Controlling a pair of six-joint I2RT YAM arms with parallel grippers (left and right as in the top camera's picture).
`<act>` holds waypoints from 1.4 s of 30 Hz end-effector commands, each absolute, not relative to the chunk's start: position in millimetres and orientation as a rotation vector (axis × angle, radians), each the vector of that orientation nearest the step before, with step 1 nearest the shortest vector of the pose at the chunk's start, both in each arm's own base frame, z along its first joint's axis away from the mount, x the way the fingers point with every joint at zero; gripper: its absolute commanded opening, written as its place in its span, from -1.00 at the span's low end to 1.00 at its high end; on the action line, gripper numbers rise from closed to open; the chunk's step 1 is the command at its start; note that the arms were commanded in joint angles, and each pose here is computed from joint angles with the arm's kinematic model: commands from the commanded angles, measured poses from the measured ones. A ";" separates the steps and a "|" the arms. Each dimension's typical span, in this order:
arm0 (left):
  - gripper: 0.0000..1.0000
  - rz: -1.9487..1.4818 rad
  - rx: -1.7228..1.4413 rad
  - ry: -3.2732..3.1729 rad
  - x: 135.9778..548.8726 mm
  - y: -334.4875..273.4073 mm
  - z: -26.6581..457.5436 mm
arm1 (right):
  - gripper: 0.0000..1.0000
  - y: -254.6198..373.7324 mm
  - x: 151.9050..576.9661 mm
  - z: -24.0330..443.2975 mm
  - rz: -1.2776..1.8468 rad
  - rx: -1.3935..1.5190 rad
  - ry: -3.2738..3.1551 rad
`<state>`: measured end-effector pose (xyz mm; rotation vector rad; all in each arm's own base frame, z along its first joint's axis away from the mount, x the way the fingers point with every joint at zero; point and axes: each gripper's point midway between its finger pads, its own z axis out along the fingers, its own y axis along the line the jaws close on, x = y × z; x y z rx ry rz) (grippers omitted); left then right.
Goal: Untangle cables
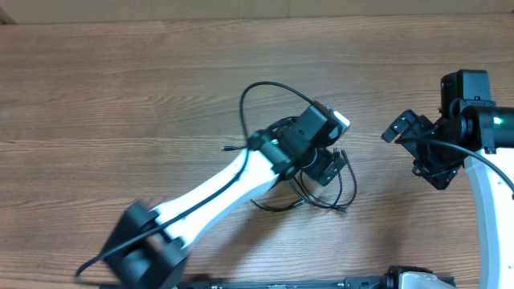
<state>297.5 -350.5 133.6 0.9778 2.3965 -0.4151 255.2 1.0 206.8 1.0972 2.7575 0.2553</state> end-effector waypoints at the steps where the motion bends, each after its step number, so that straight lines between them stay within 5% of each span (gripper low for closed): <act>1: 0.99 -0.383 0.807 2.583 307.3 -359.8 59.0 | 1.00 -5.8 256.3 209.5 0.212 1.087 2.737; 4: 1.00 -0.349 0.744 2.682 304.9 -356.7 20.7 | 1.00 -5.7 256.1 209.5 0.212 1.087 2.738; 6: 0.78 -0.336 0.749 2.698 305.1 -356.6 7.3 | 1.00 -5.7 256.2 209.5 0.212 1.087 2.737; 16: 0.47 -0.309 0.716 2.636 320.5 -360.5 7.9 | 1.00 -5.6 255.9 209.4 0.213 1.088 2.739; 17: 0.23 -0.304 0.719 2.643 319.7 -359.9 4.3 | 1.00 -5.5 255.2 209.3 0.212 1.089 2.741; 18: -0.52 -0.373 0.734 2.640 317.6 -369.8 0.6 | 1.00 -5.5 255.1 209.2 0.211 1.089 2.742; 19: -0.91 -0.404 0.750 2.624 317.4 -375.2 2.7 | 1.00 -5.5 255.1 209.2 0.211 1.089 2.742; 25: -0.91 -0.385 0.749 2.643 316.4 -373.2 -8.3 | 1.00 -5.0 248.7 207.9 0.201 1.101 2.766; 26: -0.41 -0.382 0.750 2.647 315.9 -372.5 -8.7 | 1.00 -5.0 247.9 207.8 0.200 1.102 2.768; 27: -0.15 -0.379 0.751 2.650 315.4 -371.8 -9.2 | 1.00 -4.9 247.5 207.7 0.199 1.102 2.770; 31: 0.48 -0.380 0.752 2.649 315.5 -371.9 -9.1 | 1.00 -4.8 245.6 207.3 0.196 1.106 2.777; 36: 0.27 -0.381 0.757 2.660 314.1 -372.6 -16.9 | 1.00 -4.8 245.6 207.3 0.196 1.106 2.777; 39: -0.49 -0.396 0.763 2.663 312.6 -374.1 -17.7 | 1.00 -4.8 245.6 207.3 0.196 1.106 2.777; 42: -0.92 -0.396 0.763 2.663 312.7 -374.2 -17.6 | 1.00 -4.7 244.4 207.1 0.194 1.108 2.781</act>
